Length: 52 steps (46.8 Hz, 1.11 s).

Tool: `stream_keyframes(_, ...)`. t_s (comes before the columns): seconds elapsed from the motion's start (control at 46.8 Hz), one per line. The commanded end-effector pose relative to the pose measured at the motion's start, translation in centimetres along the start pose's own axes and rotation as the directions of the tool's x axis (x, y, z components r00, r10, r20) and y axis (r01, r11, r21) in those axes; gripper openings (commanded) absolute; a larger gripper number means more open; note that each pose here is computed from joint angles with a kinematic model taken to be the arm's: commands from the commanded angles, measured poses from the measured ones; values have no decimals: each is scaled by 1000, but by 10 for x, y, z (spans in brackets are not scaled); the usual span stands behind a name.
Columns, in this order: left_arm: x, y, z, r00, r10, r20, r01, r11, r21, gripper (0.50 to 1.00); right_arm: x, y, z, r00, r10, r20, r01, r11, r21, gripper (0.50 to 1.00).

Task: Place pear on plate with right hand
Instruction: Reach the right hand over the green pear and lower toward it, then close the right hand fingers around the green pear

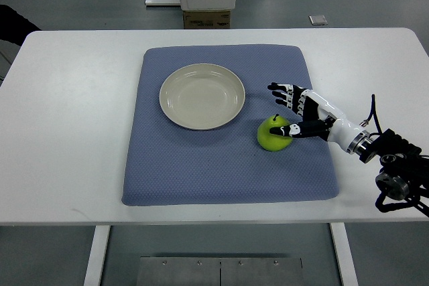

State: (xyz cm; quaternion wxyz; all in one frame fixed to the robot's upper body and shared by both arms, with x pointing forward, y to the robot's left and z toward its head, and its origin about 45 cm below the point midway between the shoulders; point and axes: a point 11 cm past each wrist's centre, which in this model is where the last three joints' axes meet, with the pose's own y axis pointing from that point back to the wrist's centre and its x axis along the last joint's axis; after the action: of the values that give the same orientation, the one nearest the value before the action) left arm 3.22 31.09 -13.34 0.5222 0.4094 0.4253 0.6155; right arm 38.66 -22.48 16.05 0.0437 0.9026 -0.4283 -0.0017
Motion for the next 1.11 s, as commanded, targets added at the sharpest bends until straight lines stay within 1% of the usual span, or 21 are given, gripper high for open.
stream_keyframes(0.0,0,0,0,1000,0,0,0,1000,0,1000,-2,1,3,1000,-9,-3,9,1000,-10,1000)
stream_keyframes(0.171,0,0,0,1000,0,0,0,1000,0,1000,-6,4,11,1000,-24,-7,23,999,-36,998)
stream_keyframes(0.555,0,0,0,1000,0,0,0,1000,0,1000,-9,8,19,1000,-24,0,24,998,-52,995)
stream_keyframes(0.876,0,0,0,1000,0,0,0,1000,0,1000,-12,12,26,999,-32,-8,31,997,-77,981)
stream_keyframes(0.961,0,0,0,1000,0,0,0,1000,0,1000,-13,12,27,1000,-27,-10,26,997,-79,962)
stream_keyframes(1.089,0,0,0,1000,0,0,0,1000,0,1000,-14,10,28,1000,-4,-27,2,997,-75,901)
